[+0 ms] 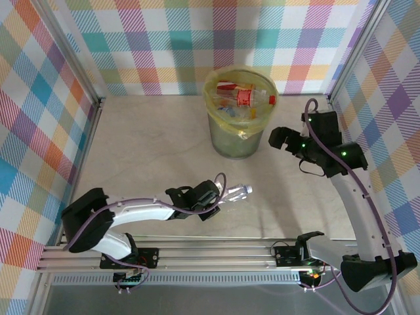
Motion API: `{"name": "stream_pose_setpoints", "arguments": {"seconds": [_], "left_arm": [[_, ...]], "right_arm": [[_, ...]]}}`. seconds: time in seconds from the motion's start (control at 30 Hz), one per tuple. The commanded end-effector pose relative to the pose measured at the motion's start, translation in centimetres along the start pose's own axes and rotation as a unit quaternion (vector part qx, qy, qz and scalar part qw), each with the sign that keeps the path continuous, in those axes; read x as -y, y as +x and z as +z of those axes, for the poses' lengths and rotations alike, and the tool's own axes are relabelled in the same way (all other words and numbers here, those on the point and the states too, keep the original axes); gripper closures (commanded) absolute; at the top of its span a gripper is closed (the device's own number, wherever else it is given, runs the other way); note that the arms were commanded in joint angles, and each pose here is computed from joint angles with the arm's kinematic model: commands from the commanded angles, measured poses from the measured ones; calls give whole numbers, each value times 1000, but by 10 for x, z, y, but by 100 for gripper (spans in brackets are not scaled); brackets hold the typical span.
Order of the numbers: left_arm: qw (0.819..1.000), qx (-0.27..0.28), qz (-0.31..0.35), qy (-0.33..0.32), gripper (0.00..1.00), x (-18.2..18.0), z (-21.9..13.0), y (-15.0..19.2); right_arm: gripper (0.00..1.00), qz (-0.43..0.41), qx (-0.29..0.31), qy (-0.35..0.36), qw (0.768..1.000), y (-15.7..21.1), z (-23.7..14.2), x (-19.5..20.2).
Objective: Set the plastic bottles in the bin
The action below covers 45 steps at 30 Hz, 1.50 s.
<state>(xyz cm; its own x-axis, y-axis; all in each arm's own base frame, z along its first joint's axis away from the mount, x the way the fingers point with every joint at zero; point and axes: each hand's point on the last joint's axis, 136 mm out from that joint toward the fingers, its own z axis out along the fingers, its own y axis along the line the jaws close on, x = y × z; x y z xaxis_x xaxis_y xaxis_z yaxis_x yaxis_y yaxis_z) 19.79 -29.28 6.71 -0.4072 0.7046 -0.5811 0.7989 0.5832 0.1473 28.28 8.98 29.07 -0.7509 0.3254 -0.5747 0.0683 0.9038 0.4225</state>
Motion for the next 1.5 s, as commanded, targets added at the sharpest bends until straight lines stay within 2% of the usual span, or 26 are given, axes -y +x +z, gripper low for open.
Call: {"name": "stream_pose_setpoints", "arguments": {"seconds": [0.0, 0.13, 0.3, 0.47, 0.7, 0.93, 1.13, 1.33, 1.4, 1.47], "left_arm": [[996, 84, -2, -4, 73, -5, -31, -38], [988, 155, -11, -14, 75, -15, -64, -62], [969, 244, -23, -18, 75, -27, -105, -93], [951, 308, -36, -8, 75, -37, -133, -117], [941, 336, -50, -4, 75, -49, -143, -143], [934, 355, -50, -1, 75, -54, -151, -161], [933, 357, -46, 0, 75, -55, -154, -169], [931, 360, -50, -4, 70, -60, -156, -175], [931, 362, -52, -5, 60, -61, -157, -176], [929, 367, -56, -6, 43, -63, -161, -178]], "right_arm": [[0, 1, -26, -82, 996, 14, -2, -26], [0, 2, -41, -158, 987, 26, -7, -48], [0, 1, -50, -270, 962, 27, -22, -84], [0, -7, -49, -315, 948, 24, -27, -102], [0, -46, -58, -364, 929, 30, -30, -138], [4, -66, -74, -346, 933, 39, -16, -148], [20, -74, -82, -355, 928, 41, -11, -159], [49, -77, -72, -355, 929, 36, -10, -163], [58, -79, -65, -351, 931, 31, -11, -164], [62, -81, -54, -347, 933, 25, -13, -165]]}}
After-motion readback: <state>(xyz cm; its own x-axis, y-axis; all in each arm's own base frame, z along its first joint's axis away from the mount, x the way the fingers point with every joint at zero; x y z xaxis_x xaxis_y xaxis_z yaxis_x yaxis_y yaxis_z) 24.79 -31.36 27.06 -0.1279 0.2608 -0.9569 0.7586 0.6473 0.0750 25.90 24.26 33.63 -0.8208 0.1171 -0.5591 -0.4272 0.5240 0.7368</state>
